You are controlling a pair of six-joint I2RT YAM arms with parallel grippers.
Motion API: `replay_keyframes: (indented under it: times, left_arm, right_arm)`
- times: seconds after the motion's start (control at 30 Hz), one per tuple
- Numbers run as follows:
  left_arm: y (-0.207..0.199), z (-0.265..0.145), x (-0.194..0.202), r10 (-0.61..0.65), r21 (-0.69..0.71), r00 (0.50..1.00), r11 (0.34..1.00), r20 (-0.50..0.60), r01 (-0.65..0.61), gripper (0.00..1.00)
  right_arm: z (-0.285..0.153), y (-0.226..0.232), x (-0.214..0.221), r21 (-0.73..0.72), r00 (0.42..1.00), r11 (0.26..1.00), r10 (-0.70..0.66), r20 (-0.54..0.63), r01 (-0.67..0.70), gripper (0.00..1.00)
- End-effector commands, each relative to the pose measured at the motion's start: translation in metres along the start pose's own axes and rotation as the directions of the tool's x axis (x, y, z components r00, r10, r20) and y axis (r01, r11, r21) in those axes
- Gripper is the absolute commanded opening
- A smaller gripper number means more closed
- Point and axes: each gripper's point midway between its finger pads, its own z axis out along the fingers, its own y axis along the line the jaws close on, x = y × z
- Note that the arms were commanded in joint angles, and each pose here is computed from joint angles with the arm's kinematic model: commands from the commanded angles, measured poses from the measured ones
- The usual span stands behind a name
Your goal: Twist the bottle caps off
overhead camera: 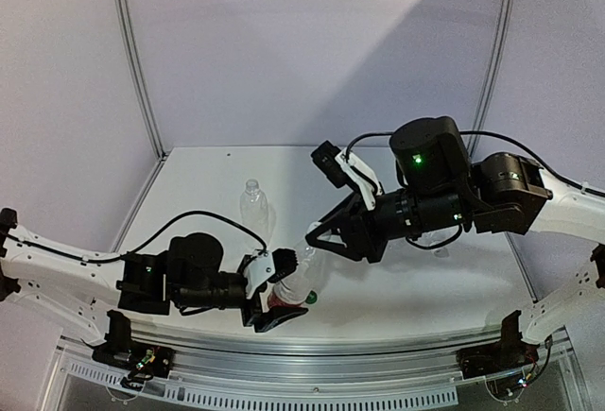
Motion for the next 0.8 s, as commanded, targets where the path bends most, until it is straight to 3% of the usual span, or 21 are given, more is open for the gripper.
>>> replay_keyframes:
  times: [0.0,0.23,0.43,0.67,0.77]
  left_arm:
    - [-0.011,-0.016,-0.016,0.005,0.06,0.996,0.998,0.084,-0.01,0.8]
    - [-0.015,-0.027,-0.022,0.019,0.084,0.991,0.996,0.129,-0.031,0.69]
    - [-0.012,-0.015,-0.013,0.02,0.066,0.997,0.998,0.076,-0.025,0.77]
    - [-0.011,-0.013,-0.011,0.022,0.058,0.998,0.998,0.062,-0.026,0.75]
    - [-0.013,-0.014,-0.012,0.024,0.069,0.997,0.997,0.071,-0.029,0.69]
  right_arm:
    - [-0.014,-0.002,-0.006,0.021,0.999,1.0,0.008,0.034,-0.008,0.0]
    - [-0.014,-0.003,-0.004,0.02,0.999,0.999,0.024,0.039,-0.025,0.0]
    - [-0.01,0.005,-0.004,-0.035,0.999,0.999,0.032,0.043,-0.031,0.0]
    - [-0.014,0.007,-0.006,-0.041,0.998,0.999,0.027,0.054,-0.025,0.0]
    - [-0.012,0.006,-0.005,-0.038,0.998,0.999,0.026,0.052,-0.025,0.0]
